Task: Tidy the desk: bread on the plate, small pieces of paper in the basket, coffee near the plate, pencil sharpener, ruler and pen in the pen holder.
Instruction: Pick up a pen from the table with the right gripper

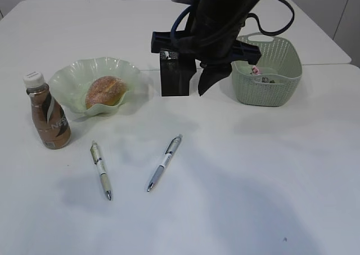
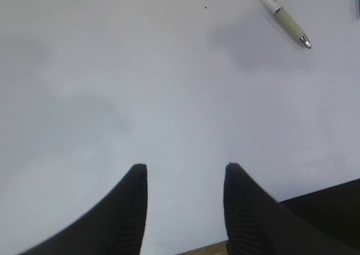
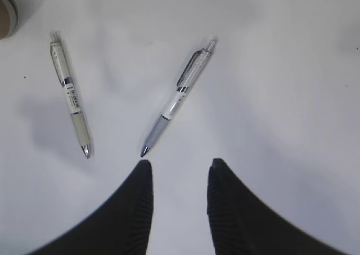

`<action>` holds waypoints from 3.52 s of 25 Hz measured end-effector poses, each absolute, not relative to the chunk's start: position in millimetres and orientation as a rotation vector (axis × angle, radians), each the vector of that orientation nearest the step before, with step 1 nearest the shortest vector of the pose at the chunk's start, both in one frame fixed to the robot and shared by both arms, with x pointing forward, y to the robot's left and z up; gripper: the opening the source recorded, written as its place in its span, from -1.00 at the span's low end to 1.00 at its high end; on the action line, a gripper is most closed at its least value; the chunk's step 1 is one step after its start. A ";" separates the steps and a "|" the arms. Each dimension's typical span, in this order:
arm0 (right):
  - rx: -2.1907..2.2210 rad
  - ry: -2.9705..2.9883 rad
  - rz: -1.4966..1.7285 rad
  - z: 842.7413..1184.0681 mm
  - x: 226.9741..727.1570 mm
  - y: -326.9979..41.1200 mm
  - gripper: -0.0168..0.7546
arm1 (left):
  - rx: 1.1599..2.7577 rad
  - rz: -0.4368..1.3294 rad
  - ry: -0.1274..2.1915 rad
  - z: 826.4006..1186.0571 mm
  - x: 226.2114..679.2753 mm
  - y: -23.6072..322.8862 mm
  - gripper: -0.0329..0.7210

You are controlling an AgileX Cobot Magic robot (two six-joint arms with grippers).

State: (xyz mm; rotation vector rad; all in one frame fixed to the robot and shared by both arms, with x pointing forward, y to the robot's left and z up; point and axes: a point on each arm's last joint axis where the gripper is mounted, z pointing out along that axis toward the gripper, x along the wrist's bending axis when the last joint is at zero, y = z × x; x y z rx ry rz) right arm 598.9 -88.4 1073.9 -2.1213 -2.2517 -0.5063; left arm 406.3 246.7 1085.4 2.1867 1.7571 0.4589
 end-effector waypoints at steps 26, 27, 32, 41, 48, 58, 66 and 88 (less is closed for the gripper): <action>-2.191 -1.950 -0.275 999.6 611.1 -60.2 -0.14 | 2.249 0.430 1.814 1082.8 400.3 250.7 -0.09; -2.188 -1.941 -0.282 999.9 611.1 -59.3 -0.13 | 2.250 0.429 1.815 1082.8 400.2 250.8 -0.09; -2.183 -1.891 -0.276 988.5 613.6 -54.5 -0.13 | 2.252 0.428 1.817 1082.7 400.0 250.8 -0.09; -2.321 -1.771 -0.275 973.0 621.4 -53.3 -0.13 | 2.252 0.427 1.817 1082.7 399.9 250.9 -0.09; -2.471 -1.772 -0.290 970.4 628.9 -61.9 -0.13 | 2.253 0.426 1.818 1082.6 399.8 250.9 -0.09; -2.502 -1.755 -0.352 962.0 633.0 -55.1 -0.13 | 2.253 0.426 1.818 1082.6 399.8 250.9 -0.09; -2.540 -1.816 -0.320 950.4 631.2 -49.1 -0.13 | 2.253 0.426 1.818 1082.6 399.8 250.9 -0.09; -2.543 -1.830 -0.198 917.7 637.5 -34.9 -0.13 | 2.256 0.428 1.820 1082.6 399.7 251.2 -0.09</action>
